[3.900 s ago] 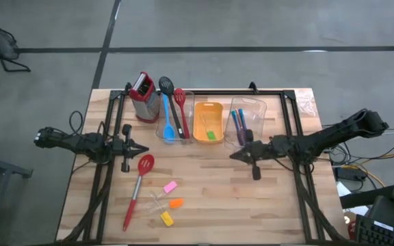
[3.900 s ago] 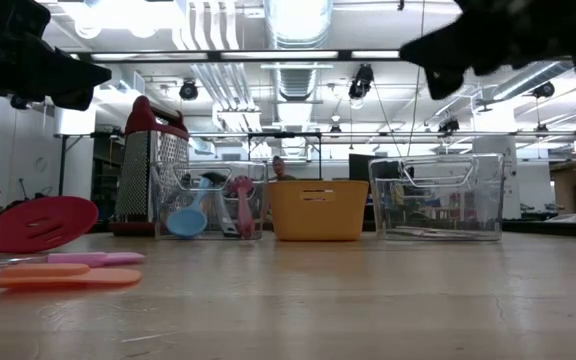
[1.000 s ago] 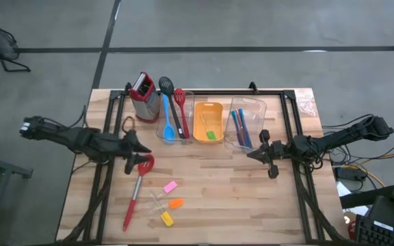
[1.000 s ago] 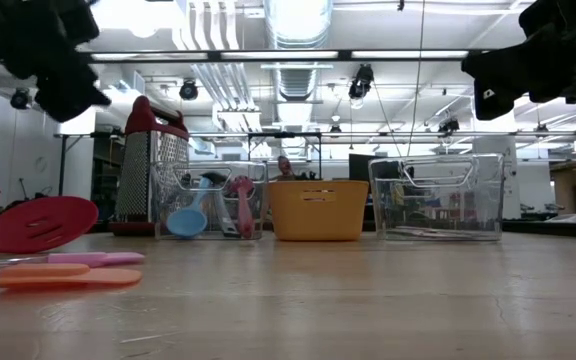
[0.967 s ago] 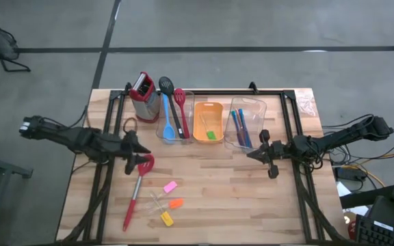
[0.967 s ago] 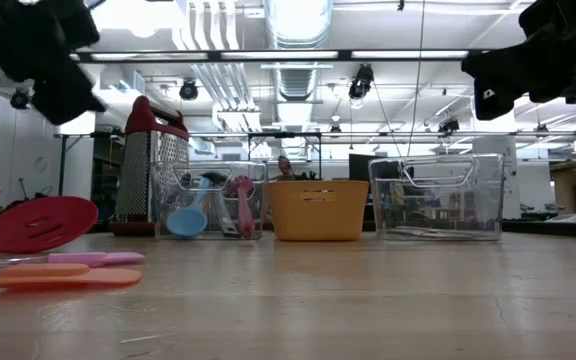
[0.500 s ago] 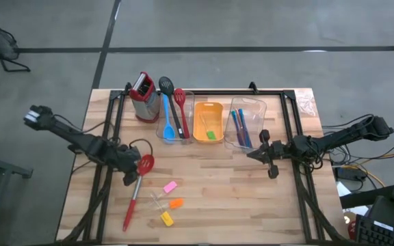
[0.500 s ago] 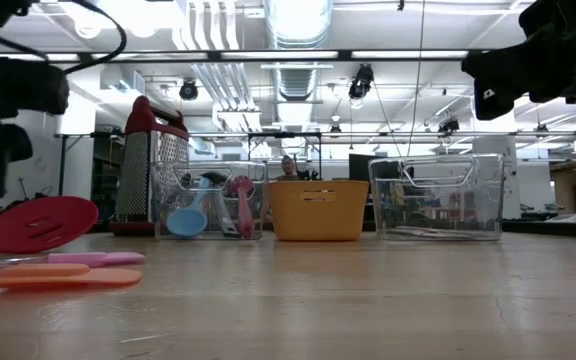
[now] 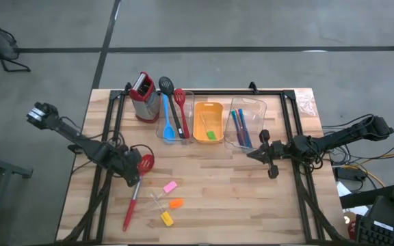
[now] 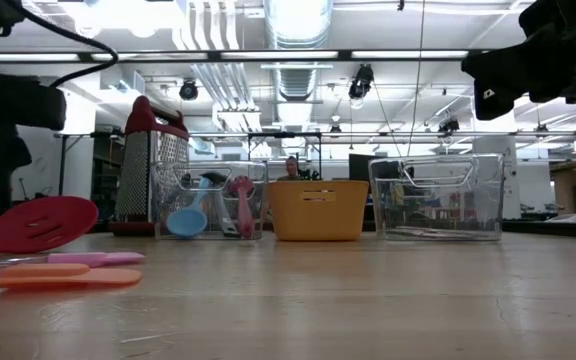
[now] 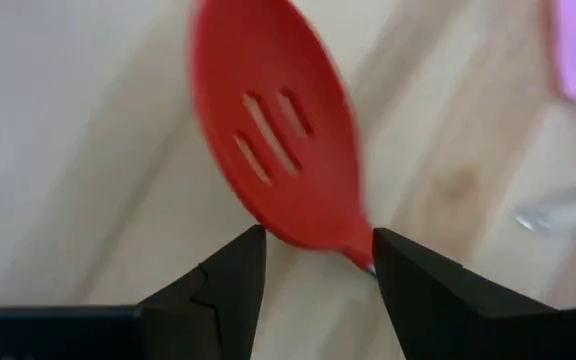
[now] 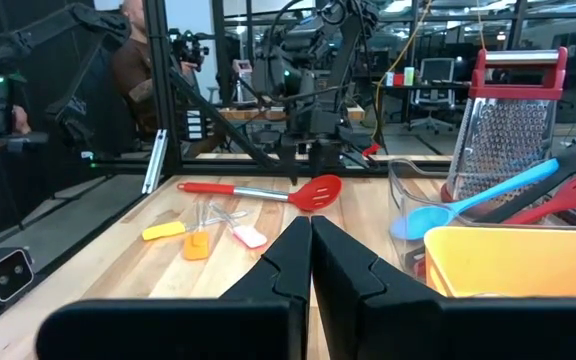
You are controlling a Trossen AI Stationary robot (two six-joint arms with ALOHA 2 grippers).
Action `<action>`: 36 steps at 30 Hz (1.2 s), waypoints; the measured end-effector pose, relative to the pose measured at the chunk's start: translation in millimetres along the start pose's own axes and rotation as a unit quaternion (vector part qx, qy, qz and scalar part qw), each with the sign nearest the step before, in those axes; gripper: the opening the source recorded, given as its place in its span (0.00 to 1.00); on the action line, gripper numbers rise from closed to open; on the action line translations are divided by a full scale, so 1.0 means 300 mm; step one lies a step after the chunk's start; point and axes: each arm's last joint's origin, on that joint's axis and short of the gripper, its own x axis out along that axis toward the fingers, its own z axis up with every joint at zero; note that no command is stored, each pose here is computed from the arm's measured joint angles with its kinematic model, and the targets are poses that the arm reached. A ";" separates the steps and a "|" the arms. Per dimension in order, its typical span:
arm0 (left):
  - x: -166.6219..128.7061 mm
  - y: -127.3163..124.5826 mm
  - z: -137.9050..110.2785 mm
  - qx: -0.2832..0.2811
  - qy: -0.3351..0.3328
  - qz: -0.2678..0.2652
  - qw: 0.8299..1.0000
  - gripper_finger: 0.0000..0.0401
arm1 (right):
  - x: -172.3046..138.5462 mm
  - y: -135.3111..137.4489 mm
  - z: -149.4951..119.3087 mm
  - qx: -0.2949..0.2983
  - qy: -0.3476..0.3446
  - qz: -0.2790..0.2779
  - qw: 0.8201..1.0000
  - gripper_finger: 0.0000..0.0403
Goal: Pick & Place Kitchen Items
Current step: Put the red and silver spoon into the left transparent bin
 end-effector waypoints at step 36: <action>0.079 0.019 -0.010 0.038 -0.103 0.013 0.994 0.06 | 0.000 0.000 0.000 0.000 0.000 0.000 1.000 0.02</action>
